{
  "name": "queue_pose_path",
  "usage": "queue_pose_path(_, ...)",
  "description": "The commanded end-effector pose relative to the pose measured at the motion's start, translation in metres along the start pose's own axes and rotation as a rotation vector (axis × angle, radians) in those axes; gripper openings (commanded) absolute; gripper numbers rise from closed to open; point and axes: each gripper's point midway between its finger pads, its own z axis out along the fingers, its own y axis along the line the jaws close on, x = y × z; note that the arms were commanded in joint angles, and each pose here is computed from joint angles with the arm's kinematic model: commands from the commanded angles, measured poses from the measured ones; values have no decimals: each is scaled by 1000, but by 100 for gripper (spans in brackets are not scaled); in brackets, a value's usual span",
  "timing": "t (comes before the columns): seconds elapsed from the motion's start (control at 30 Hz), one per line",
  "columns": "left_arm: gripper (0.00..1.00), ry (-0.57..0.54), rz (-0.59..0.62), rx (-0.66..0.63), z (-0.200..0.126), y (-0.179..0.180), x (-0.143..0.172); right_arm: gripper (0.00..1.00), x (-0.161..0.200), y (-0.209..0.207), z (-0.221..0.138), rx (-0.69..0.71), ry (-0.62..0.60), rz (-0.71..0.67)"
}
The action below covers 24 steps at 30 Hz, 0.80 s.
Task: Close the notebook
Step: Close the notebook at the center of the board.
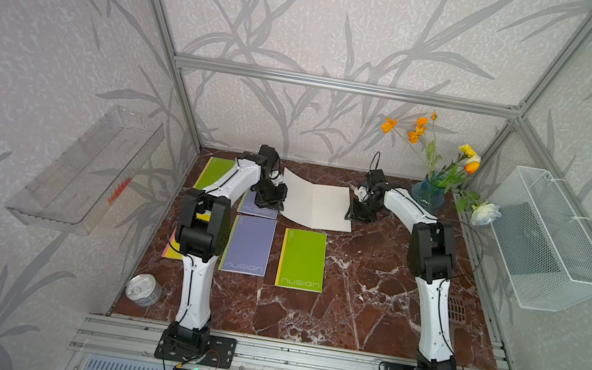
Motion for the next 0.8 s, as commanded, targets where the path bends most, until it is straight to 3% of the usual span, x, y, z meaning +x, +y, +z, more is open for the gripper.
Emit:
queue_pose_path(0.0, 0, -7, 19, -2, -13, -2, -3, 35, 16, 0, 15, -14, 56, 13)
queue_pose_path(0.77, 3, -15, 55, 186, -30, -49, 1, 34, 48, 32, 29, -49, 85, -16)
